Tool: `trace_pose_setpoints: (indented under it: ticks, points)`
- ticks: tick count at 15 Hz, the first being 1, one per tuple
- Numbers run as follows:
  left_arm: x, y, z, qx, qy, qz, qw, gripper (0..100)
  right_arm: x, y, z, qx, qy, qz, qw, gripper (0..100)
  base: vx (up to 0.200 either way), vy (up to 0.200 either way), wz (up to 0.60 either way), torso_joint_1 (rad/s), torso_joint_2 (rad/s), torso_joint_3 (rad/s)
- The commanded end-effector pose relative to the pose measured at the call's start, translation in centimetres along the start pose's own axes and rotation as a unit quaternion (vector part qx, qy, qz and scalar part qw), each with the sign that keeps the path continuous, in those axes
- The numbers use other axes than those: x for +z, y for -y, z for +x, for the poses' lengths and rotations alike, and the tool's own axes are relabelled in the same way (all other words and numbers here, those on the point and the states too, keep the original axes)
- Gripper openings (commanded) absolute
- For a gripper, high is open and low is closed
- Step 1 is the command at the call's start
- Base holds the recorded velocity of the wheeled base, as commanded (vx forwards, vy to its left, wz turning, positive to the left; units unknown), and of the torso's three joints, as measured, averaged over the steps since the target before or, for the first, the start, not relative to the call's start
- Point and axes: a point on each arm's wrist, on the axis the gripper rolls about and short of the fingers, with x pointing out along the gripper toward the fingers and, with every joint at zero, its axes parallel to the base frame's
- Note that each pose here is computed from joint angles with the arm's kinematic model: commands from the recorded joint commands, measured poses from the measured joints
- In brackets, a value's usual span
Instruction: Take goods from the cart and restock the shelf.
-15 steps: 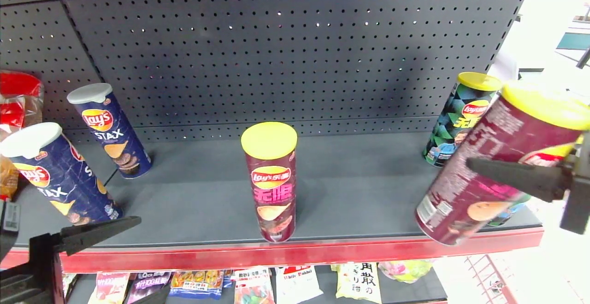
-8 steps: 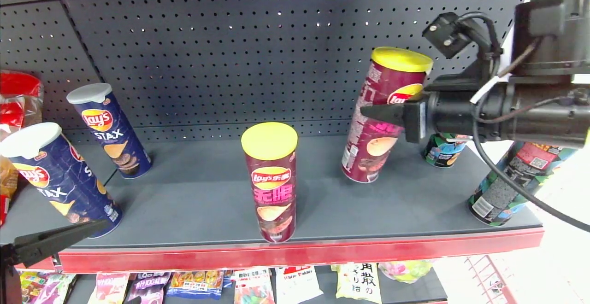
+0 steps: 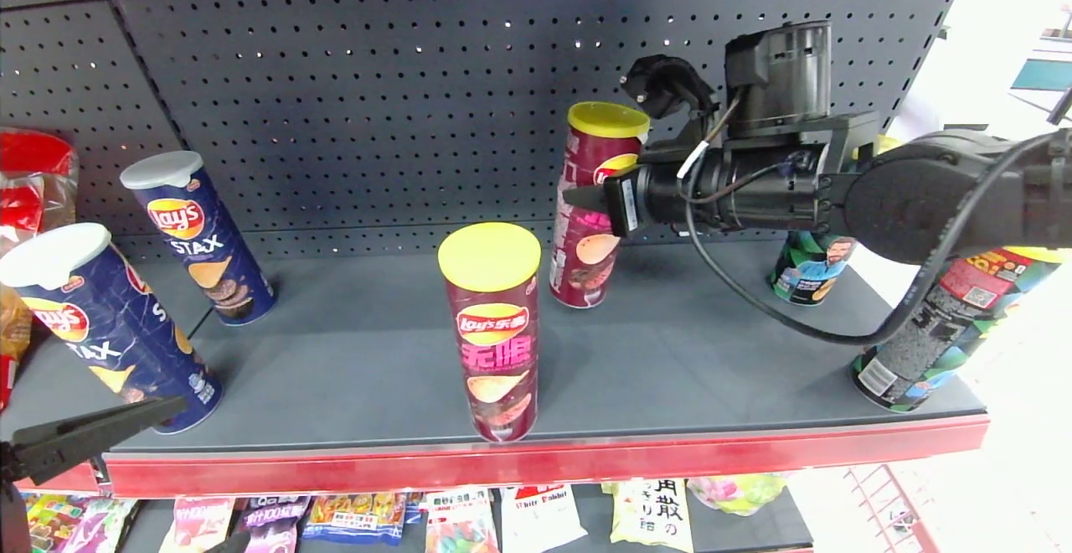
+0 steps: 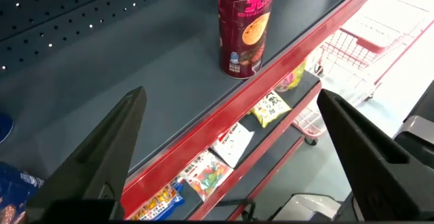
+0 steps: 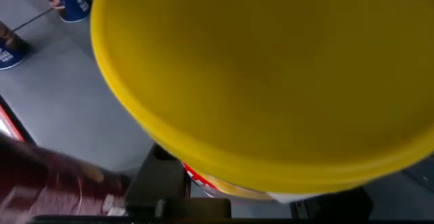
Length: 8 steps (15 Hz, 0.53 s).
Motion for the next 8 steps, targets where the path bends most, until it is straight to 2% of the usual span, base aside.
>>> trace_pose_setpoints:
  ticks: [1, 7, 8]
  points:
    - [-0.1, -0.1, 0.1, 0.005, -0.004, -0.001, 1.0000, 100, -0.9, -0.3, 2.0, 0.008, -0.012, 0.000, 1.000, 0, 0.000, 0.000, 0.00, 0.000, 0.00, 0.000]
    - [-0.4, -0.1, 0.2, 0.006, -0.012, -0.004, 0.9999, 100, -1.3, -0.1, 4.3, 0.011, -0.014, 0.000, 1.000, 0, 0.000, 0.000, 0.00, 0.000, 0.00, 0.000]
    - [-0.4, -0.1, 0.2, 0.006, -0.010, -0.005, 0.9999, 100, -0.9, -0.7, 4.6, 0.019, -0.007, -0.003, 1.000, 0, 0.000, 0.000, 0.00, 0.000, 0.00, 0.000]
